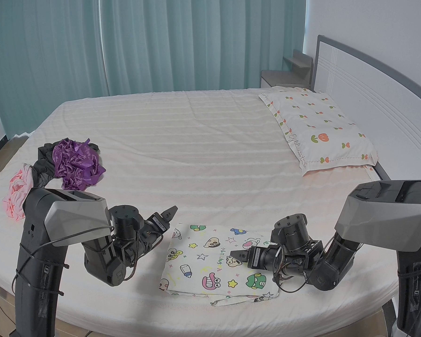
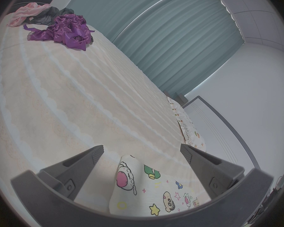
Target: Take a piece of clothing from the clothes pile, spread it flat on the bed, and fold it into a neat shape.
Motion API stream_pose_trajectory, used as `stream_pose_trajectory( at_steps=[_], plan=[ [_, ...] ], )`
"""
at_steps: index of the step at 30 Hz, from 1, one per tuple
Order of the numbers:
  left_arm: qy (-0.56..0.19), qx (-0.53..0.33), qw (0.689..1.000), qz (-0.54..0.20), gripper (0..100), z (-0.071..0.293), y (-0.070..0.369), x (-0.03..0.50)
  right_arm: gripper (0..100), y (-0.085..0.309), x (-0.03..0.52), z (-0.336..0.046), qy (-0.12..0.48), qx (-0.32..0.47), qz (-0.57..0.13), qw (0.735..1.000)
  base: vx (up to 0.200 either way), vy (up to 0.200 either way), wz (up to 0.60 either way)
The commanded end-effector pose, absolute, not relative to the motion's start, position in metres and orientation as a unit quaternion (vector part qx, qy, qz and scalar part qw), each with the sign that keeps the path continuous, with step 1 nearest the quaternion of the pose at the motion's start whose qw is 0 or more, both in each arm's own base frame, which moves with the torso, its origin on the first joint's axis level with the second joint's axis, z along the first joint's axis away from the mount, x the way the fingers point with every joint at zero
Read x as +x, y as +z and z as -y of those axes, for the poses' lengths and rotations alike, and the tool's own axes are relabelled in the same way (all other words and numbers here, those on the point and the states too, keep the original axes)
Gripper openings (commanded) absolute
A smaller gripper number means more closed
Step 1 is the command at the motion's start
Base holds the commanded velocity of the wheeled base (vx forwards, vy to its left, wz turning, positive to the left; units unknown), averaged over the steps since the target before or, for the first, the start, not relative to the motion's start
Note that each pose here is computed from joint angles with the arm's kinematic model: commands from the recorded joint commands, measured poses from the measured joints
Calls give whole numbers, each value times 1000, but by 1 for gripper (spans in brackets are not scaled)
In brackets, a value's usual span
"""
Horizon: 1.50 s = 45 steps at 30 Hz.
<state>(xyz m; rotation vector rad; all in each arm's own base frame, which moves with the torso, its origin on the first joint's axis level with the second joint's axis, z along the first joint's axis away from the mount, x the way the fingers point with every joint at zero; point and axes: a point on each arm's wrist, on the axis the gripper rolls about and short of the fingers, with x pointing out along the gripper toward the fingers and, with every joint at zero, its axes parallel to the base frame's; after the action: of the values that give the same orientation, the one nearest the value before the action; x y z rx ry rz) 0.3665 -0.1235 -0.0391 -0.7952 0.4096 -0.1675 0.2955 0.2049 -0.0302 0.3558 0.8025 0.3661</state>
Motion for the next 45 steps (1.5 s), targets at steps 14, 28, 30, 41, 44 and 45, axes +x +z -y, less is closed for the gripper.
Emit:
stream_pose_trajectory(
  at_steps=[14,28,30,41,44,45],
  plan=[
    [-85,-384,898,-200,100,124,-39,366,100,-26,292,-205,172,144,-369,902,0,0,0],
    [-128,-279,947,-97,100,114,65,361,100,102,265,-162,130,202,-200,950,0,0,0],
    [-134,-282,947,-80,100,110,94,349,100,123,247,-151,134,212,-175,952,0,0,0],
    [-142,-270,951,-45,100,75,162,235,100,161,157,-98,169,195,-100,961,0,0,0],
    [-143,-255,955,-49,100,66,166,203,100,167,141,-90,180,182,-79,963,0,0,0],
    [-144,-253,956,-49,100,63,167,192,100,167,137,-87,181,171,-76,965,0,0,0]
  ],
)
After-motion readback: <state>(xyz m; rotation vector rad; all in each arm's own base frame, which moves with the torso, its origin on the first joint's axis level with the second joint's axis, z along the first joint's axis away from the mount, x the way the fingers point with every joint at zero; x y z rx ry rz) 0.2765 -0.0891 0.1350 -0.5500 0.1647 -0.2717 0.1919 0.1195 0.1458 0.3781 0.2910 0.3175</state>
